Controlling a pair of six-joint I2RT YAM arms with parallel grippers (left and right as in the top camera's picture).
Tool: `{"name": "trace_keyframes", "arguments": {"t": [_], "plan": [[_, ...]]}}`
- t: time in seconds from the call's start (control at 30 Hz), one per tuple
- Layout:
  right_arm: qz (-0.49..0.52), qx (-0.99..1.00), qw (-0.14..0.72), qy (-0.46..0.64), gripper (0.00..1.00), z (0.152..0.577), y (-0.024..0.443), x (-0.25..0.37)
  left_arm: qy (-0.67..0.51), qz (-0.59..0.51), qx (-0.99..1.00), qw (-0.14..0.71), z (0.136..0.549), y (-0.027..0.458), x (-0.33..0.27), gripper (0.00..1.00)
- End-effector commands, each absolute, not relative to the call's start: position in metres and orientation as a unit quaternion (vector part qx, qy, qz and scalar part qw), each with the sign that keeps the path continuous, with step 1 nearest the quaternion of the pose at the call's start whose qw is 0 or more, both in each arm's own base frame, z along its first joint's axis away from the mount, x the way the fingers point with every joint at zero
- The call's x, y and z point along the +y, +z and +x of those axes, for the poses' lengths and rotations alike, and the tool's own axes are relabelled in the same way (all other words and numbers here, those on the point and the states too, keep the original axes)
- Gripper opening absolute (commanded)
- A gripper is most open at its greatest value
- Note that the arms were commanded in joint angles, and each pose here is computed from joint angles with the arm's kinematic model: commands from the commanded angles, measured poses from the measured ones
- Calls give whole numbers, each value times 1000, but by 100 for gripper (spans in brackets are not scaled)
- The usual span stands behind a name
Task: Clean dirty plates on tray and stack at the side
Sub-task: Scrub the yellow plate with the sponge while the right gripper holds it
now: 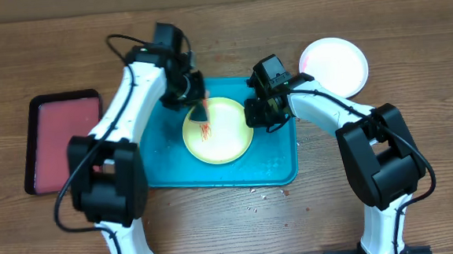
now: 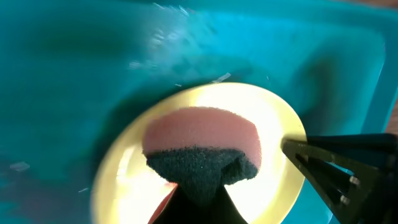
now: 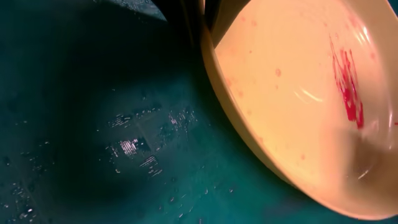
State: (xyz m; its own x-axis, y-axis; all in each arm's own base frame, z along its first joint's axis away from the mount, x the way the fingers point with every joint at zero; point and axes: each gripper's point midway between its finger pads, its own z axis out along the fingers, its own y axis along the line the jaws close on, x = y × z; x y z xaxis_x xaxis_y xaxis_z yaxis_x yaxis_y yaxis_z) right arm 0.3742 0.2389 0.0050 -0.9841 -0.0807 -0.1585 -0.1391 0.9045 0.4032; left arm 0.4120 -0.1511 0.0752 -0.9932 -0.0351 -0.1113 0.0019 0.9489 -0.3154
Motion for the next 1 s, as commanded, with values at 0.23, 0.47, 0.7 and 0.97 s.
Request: {"name": "trace_keyframes", "arguments": {"t": [0.23,0.47,0.7,0.97], "plan": [[-27,980,52,190,8,372,-19,231,-148,12,988,-35,384,2,-194,4],[-27,980,52,190,8,372,-19,231,-31,16,999,-37,384,-26,-152,4],[-27,980,52,190,8,372,-19,232,240,-16,971,13,399,5,-53,4],[-27,980,49,189,8,371,-20,231,219,-28,974,47,423,32,-63,4]]}}
